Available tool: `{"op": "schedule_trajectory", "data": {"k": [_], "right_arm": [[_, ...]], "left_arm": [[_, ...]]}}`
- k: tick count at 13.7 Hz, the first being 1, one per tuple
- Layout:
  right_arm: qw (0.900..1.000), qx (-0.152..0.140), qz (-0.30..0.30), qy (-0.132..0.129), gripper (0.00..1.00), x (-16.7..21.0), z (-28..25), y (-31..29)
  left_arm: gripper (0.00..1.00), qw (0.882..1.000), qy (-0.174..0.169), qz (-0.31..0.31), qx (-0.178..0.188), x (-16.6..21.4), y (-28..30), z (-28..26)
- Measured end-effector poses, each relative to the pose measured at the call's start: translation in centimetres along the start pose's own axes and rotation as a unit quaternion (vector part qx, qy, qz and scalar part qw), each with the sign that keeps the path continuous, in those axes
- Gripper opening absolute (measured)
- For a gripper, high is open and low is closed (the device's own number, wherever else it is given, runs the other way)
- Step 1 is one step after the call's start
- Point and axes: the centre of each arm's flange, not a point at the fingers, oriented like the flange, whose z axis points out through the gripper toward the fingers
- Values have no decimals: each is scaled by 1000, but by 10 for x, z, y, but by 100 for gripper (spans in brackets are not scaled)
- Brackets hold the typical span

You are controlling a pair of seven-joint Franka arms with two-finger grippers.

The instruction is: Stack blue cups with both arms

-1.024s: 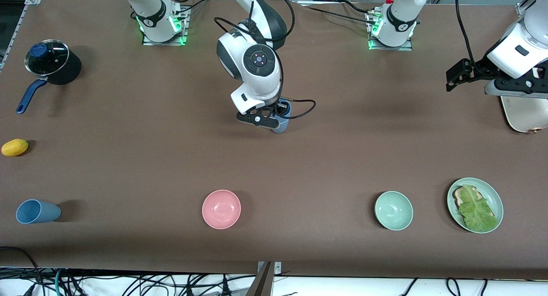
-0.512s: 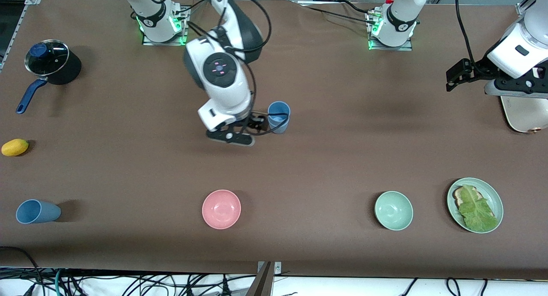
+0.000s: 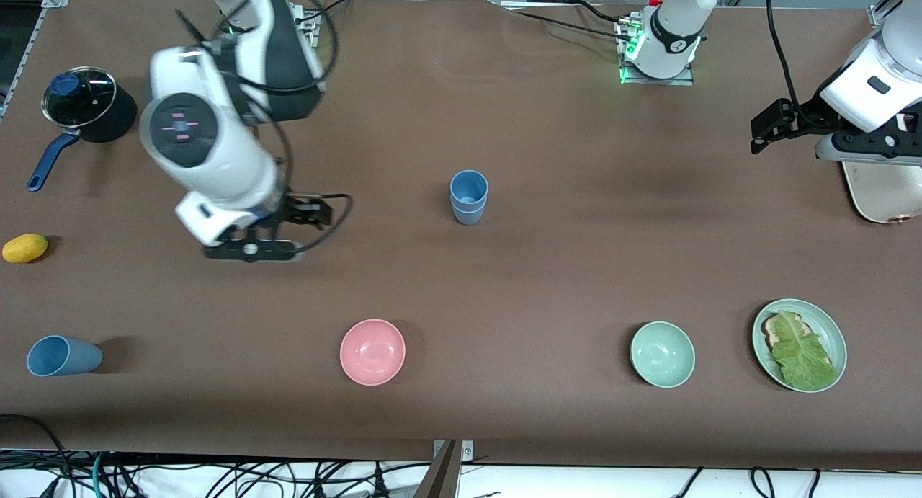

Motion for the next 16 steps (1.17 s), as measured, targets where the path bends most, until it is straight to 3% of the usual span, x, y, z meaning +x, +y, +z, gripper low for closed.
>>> {"op": "schedule_trajectory", "data": {"k": [5, 8, 12, 16], "right_arm": [[998, 63, -18, -15, 100, -2, -33, 141], [997, 68, -26, -12, 100, -29, -40, 172], [998, 61, -25, 3, 100, -70, -45, 172], [999, 37, -27, 5, 100, -73, -53, 176]], "left_arm": [[100, 1000, 0, 0, 0, 0, 0, 0], [100, 1000, 0, 0, 0, 0, 0, 0], [100, 1000, 0, 0, 0, 0, 0, 0], [100, 1000, 0, 0, 0, 0, 0, 0]]}}
